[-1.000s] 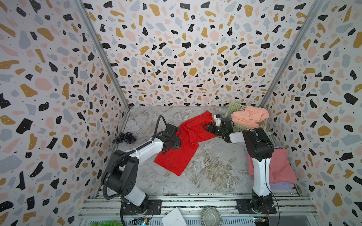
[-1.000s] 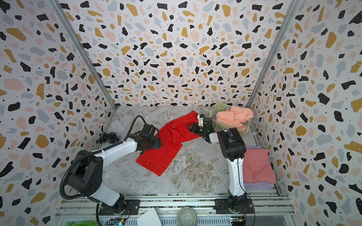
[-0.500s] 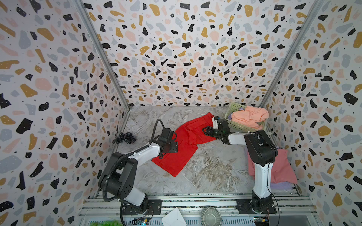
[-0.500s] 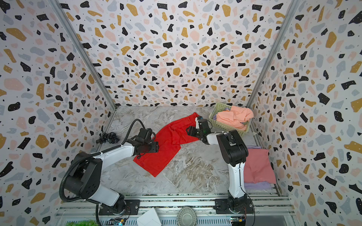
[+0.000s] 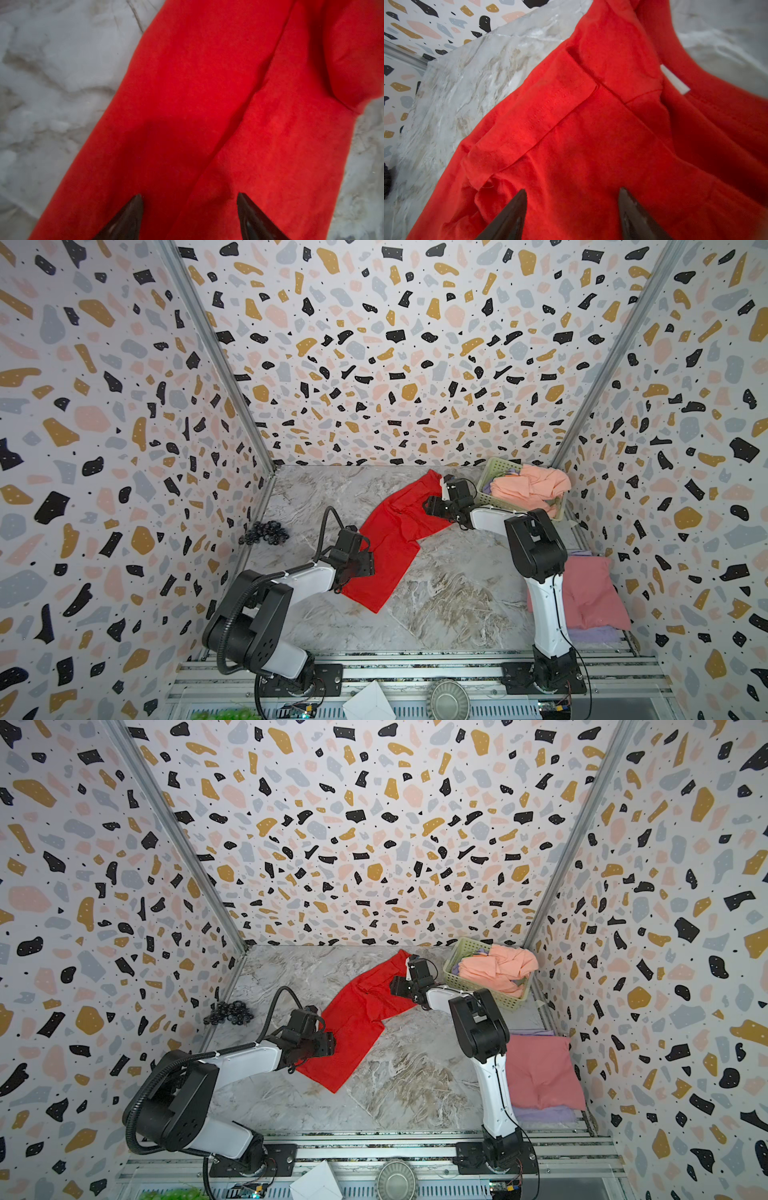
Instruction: Fold and stack the t-shirts
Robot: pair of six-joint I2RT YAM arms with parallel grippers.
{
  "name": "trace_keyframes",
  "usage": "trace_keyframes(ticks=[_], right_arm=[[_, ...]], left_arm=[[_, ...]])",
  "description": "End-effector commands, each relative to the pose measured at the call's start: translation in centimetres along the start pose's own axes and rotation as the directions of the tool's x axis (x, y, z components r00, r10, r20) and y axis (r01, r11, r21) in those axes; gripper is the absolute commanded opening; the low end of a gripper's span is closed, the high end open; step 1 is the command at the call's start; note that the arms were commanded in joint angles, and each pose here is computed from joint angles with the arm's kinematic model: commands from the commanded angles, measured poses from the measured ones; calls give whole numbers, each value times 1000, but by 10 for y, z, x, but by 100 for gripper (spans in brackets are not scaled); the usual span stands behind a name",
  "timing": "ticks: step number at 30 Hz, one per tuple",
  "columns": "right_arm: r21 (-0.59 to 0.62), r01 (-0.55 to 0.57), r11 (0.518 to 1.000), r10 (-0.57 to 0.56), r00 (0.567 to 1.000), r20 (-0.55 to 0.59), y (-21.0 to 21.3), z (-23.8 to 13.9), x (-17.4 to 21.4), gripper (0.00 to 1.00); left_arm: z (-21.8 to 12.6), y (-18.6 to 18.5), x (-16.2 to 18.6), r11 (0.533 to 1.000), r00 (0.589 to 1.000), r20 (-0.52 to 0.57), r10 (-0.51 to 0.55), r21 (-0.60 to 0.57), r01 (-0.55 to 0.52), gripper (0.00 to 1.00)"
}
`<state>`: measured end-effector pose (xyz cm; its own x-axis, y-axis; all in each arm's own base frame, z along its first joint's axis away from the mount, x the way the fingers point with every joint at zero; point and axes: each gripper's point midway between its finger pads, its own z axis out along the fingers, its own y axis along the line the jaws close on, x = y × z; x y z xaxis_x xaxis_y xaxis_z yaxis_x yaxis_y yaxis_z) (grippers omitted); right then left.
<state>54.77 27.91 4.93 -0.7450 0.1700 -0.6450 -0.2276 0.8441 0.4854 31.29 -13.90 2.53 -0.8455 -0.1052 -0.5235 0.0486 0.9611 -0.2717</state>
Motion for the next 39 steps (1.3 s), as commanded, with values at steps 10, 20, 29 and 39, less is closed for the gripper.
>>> trace_keyframes(ticks=[10, 20, 29, 39], right_arm=[[-405, 160, 900, -125, 986, 111, 56, 57, -65, 71], [-403, 201, 893, -103, 962, 251, 30, 40, -124, 74], [-468, 252, 847, -160, 961, 226, 66, -4, -129, 73], [-249, 64, 966, -68, 998, -8, 60, -26, -37, 75]], left_arm=[[-14, -65, 145, 968, 930, -339, 144, 245, -60, 72], [-21, -54, 178, 978, 884, -442, 151, 196, -69, 71], [-37, -82, 130, 964, 924, -324, 201, 235, -127, 72], [-66, -127, 75, 924, 976, -140, 165, 369, -103, 73]])
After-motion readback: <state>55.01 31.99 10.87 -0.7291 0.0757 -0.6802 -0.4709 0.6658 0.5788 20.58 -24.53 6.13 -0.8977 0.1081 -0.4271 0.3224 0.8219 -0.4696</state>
